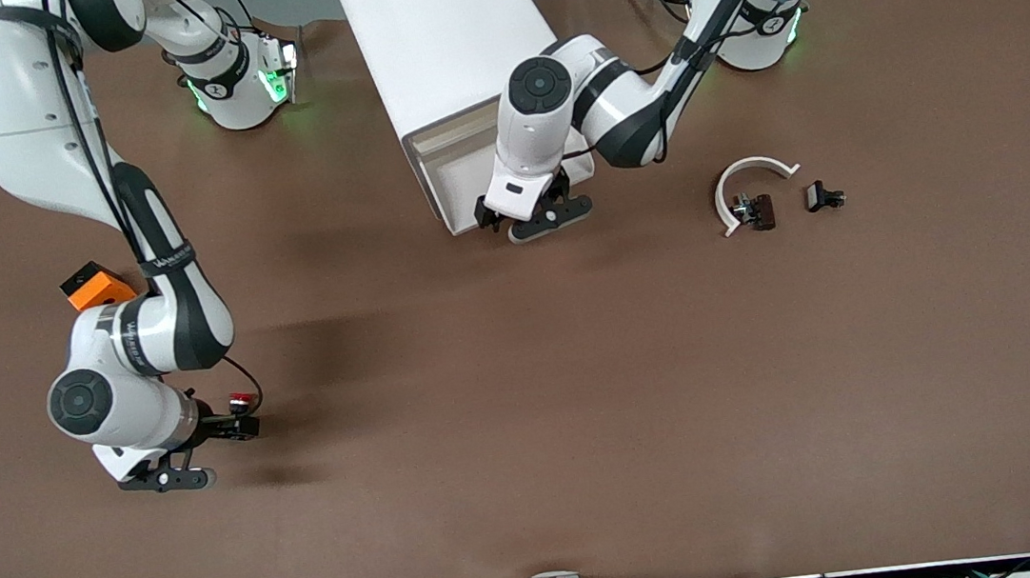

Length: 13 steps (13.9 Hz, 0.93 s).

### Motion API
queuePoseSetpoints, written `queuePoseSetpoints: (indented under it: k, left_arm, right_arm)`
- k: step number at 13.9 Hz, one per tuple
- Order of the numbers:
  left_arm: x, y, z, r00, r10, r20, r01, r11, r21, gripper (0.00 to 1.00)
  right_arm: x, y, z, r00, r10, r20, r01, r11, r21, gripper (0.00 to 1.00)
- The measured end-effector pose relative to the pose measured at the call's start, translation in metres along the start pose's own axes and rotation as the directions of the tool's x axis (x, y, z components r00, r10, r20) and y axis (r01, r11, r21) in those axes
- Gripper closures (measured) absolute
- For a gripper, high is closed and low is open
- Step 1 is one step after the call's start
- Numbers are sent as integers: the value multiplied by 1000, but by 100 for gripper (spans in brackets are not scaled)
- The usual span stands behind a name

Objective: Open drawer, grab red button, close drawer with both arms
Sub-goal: 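Push the drawer closed with the left gripper while the right gripper opens, then withdraw the left gripper from the drawer while the right gripper retracts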

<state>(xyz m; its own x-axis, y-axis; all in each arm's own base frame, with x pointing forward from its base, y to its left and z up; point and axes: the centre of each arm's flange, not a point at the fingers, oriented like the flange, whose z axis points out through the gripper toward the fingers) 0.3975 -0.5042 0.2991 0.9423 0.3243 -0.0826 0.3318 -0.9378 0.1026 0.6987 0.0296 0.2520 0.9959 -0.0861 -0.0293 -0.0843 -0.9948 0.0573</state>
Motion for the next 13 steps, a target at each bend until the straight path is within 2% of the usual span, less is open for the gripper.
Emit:
queuePoseSetpoints:
  k: [3, 9, 13]
  left_arm:
    - [-23, 4, 4, 1000, -4, 20, 4, 1000, 10, 0]
    - [-59, 11, 6, 999, 2, 48, -3, 1000, 12, 0]
    - [-73, 14, 8, 998, 7, 65, -8, 1000, 15, 0]
  right_arm:
    - [-7, 9, -63, 1000, -28, 10, 28, 1000, 2, 0]
    - [-34, 78, -153, 995, -63, 80, 62, 998, 16, 0]
    - [-60, 111, -225, 990, -106, 95, 103, 994, 32, 0]
